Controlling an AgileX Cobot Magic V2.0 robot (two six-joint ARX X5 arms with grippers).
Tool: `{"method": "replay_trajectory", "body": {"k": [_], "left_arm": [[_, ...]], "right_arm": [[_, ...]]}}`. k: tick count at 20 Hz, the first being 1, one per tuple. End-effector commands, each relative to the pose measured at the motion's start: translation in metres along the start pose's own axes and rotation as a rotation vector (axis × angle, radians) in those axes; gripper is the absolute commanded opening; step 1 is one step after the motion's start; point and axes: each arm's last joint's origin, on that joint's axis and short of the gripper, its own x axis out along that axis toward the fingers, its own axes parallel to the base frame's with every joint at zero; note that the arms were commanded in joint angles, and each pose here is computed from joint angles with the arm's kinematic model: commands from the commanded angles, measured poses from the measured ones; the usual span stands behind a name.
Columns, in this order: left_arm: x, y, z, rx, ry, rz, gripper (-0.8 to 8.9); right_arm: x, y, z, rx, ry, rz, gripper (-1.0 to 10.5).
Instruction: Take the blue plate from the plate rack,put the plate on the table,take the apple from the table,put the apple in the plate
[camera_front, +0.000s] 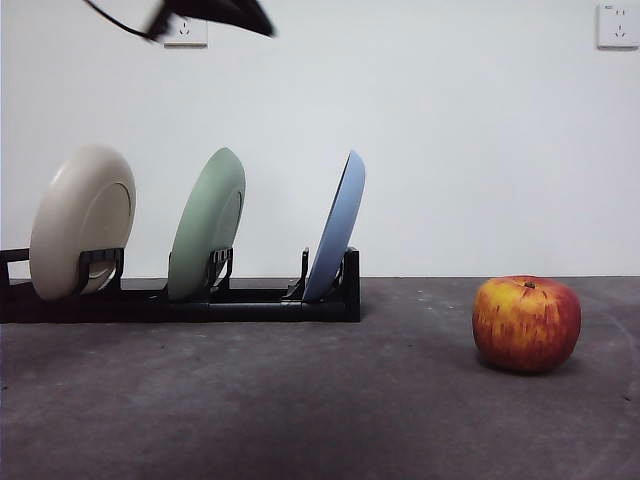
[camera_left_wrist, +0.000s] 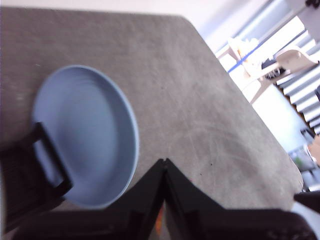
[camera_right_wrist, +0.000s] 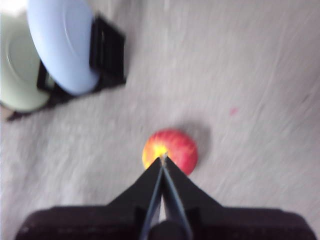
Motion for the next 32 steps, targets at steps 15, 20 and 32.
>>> {"method": "replay_trajectory", "body": {"k": [15,20,32], "left_arm": [[0.144,0.013,-0.004,-0.032,0.225,0.102,2.02],[0.147,0.013,-0.006,-0.027,0.226,0.123,1.97],[0.163,0.023,-0.016,-0.031,0.268,0.133,-0.08]], "right_arm": [[0.013,-0.004,0.004,0.014,0.06,0.008,0.0],[0.013,-0.004,0.004,0.014,0.062,0.007,0.0],[0.012,-0.004,0.002,0.021,0.082,-0.002,0.0]]}}
